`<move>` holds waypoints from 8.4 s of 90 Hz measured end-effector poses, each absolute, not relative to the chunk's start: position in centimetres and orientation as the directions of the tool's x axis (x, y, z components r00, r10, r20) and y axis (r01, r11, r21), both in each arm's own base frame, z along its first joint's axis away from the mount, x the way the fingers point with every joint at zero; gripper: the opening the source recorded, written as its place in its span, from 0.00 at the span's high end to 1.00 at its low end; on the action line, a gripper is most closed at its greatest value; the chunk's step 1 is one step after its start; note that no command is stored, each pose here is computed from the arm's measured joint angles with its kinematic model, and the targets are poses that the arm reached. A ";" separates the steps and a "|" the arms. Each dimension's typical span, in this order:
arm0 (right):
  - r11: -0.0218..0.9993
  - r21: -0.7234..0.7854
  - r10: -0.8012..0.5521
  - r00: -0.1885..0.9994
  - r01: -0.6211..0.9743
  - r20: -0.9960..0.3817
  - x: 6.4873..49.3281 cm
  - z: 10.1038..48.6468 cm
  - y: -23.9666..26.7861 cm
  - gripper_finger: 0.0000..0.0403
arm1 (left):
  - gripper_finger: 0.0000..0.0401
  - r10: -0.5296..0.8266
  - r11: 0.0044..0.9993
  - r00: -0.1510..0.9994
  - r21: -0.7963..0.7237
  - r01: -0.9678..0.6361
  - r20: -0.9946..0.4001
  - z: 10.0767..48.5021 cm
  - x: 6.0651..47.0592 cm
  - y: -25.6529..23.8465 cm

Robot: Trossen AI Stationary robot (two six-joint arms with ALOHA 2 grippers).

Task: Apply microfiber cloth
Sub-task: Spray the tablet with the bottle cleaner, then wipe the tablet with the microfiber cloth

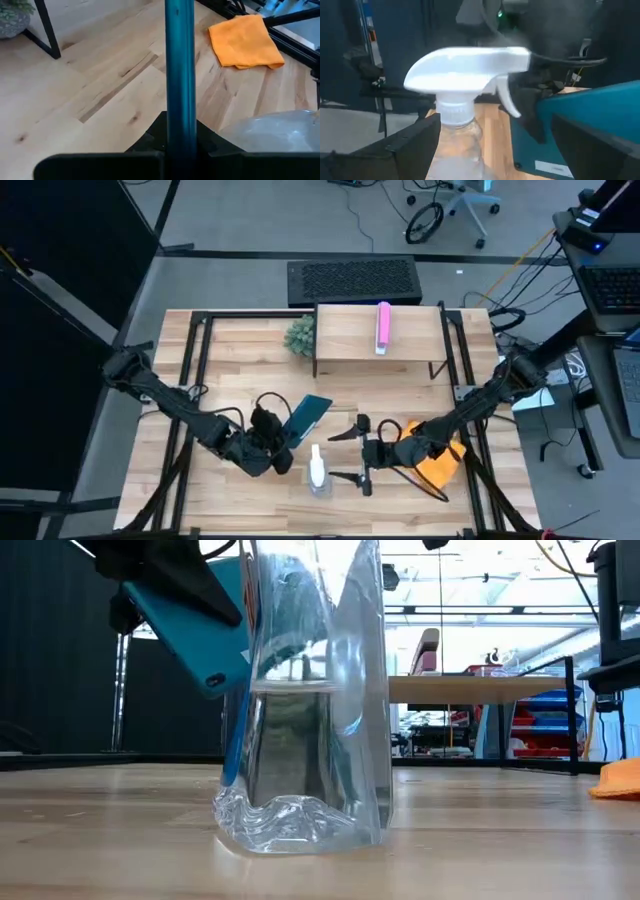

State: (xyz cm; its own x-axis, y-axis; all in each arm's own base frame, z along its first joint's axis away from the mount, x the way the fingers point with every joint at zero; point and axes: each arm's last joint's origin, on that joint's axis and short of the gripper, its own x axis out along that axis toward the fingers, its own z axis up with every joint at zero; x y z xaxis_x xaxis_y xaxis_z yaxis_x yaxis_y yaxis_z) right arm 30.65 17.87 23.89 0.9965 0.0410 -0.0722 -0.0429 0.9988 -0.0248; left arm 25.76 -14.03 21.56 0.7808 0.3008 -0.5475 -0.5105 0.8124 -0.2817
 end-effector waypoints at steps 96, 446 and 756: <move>0.989 -0.145 -0.016 0.993 -0.002 -0.120 34.4 24.1 20.0 0.22 | 0.98 0.213 0.949 0.888 -0.132 -0.288 -0.407 26.2 24.8 -13.3; 0.997 0.039 0.075 0.693 -0.067 -0.717 23.1 21.1 16.0 1.00 | 0.98 -0.366 0.629 0.417 -0.552 -0.548 -0.832 24.1 13.5 -20.4; 0.913 -0.402 -0.333 0.696 0.069 -0.636 17.8 23.1 21.8 1.00 | 0.99 -0.283 0.872 0.853 -0.487 0.039 -0.438 16.9 42.3 -15.3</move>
